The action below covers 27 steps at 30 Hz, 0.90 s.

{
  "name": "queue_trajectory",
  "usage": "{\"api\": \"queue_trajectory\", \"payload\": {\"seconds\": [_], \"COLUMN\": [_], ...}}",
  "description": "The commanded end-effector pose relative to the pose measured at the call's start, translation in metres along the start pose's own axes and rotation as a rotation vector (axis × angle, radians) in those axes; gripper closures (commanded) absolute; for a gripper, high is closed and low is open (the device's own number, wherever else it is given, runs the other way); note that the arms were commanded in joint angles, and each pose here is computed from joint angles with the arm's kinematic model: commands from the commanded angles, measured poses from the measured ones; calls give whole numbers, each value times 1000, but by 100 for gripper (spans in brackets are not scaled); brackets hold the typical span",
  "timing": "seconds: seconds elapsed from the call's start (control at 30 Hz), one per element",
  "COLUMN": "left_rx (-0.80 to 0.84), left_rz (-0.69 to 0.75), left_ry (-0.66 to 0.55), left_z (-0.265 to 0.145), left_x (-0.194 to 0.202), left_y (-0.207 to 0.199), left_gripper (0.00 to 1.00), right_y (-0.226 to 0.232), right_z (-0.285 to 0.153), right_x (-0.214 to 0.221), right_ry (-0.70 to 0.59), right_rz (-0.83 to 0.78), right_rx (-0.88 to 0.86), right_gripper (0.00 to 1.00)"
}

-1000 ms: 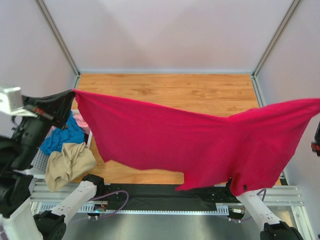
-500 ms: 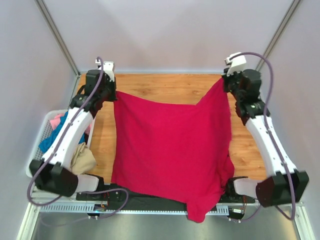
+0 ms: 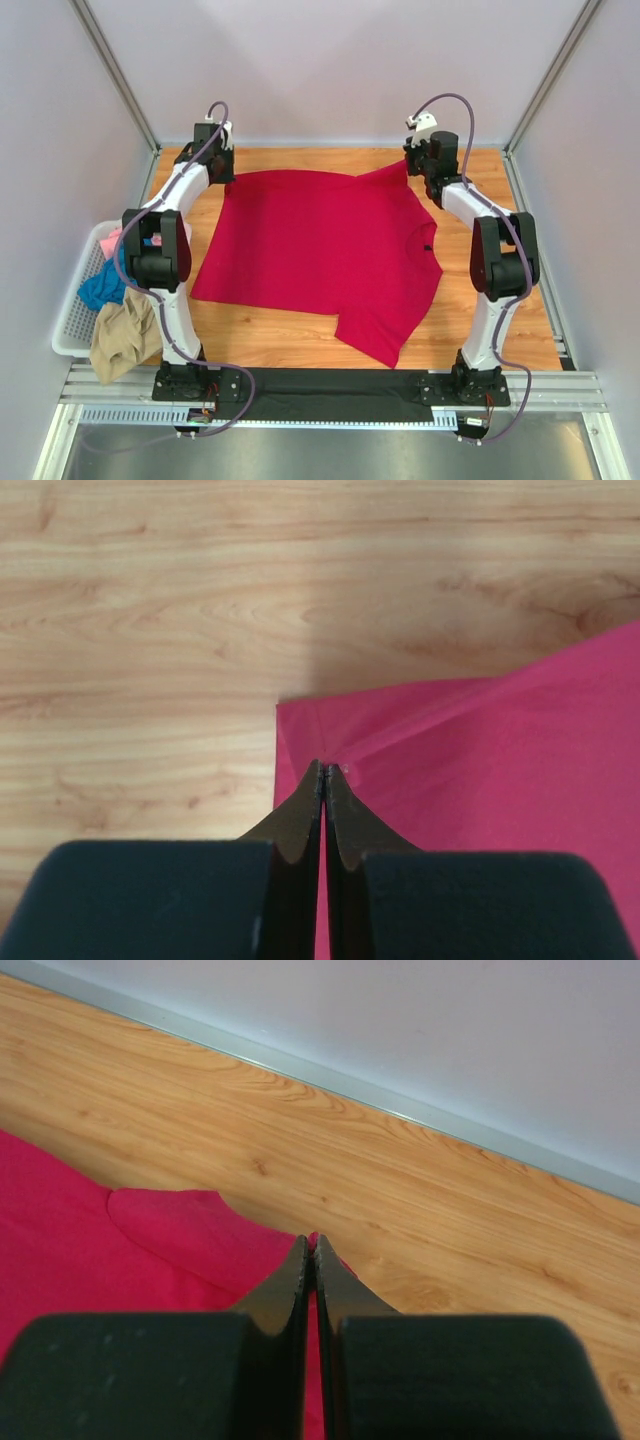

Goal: Fold and stack the t-shirts
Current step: Fold the tshirt

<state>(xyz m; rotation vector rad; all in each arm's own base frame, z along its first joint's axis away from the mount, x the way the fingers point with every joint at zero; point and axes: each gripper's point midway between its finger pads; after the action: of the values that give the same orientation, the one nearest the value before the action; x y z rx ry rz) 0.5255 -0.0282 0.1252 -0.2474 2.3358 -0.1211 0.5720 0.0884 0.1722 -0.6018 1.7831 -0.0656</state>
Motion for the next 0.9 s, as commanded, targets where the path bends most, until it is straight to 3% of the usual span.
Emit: {"api": "queue_trajectory", "payload": {"seconds": [0.0,0.27,0.6,0.87], "left_rx": [8,-39,-71,-146], "left_rz": [16,7,81,206], "left_ry": [-110,-104,-101,-107], "left_z": [3,36,27,18], "left_x": [-44,-49,-42,-25], "left_y": [3,18,27,14], "left_gripper": [100,100,100,100], "right_y": [-28,-22,-12,25], "right_z": [16,13,-31,-69], "right_x": [-44,-25,-10,9], "right_ry": [-141,-73,68,179], "right_rz": [22,107,172,235], "right_rx": [88,101,92,32], "right_gripper": [100,100,100,100]}}
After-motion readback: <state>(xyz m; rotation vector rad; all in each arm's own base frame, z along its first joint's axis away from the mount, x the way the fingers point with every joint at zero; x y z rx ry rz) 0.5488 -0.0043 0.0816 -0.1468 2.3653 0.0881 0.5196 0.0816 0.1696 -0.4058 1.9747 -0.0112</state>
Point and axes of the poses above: each gripper's point midway between its finger pads, its own z axis out along the fingers, its own y axis along the line the jaws close on, x = y × z, and after that the axes turned 14 degrees about -z, right-handed
